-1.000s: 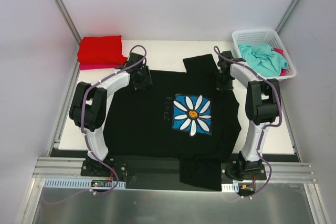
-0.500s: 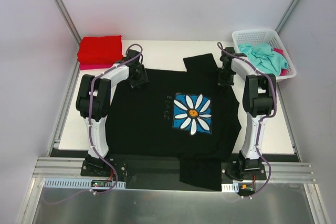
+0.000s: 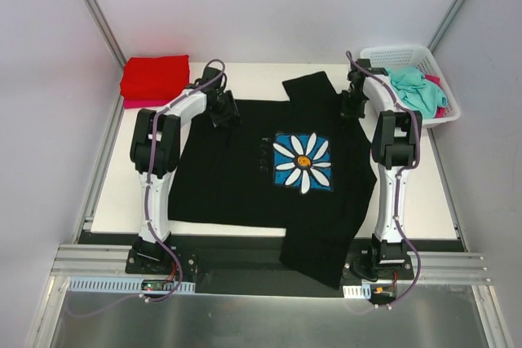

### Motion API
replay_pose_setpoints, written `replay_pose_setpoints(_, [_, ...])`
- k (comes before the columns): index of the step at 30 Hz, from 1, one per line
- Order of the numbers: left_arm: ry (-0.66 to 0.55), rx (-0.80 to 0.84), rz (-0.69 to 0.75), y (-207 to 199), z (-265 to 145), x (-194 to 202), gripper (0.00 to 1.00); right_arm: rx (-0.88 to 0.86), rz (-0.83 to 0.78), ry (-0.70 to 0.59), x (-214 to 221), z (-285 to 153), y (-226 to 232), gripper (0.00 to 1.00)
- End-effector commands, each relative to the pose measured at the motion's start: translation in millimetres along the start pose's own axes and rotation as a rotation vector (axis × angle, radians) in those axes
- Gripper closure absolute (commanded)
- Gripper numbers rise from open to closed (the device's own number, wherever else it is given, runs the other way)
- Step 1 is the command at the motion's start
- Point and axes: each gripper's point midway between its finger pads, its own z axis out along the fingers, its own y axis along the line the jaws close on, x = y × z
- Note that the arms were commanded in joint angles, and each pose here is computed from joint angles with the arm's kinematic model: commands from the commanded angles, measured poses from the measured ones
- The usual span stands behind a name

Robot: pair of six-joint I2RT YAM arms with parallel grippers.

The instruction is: Fold and stack the t-shirts

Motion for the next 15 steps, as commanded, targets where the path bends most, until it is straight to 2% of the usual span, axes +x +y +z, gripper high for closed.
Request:
replay_pose_setpoints(1, [0.065,-0.009,-0.028,3,20,6,0.51,-0.029,-0.002,0.019,-14,17,-2,0.99])
replay_pose_setpoints(6, [0.067,0.019,-0.039,-7,28,-5,0.51,-0.111,0.060,-0.022,-40,15,-2,0.99])
replay_pose_setpoints(15, [0.013,0.065,-0.042,-19,33,-37,0.51,-0.271,0.080,-0.152,-78,3,10,0.99])
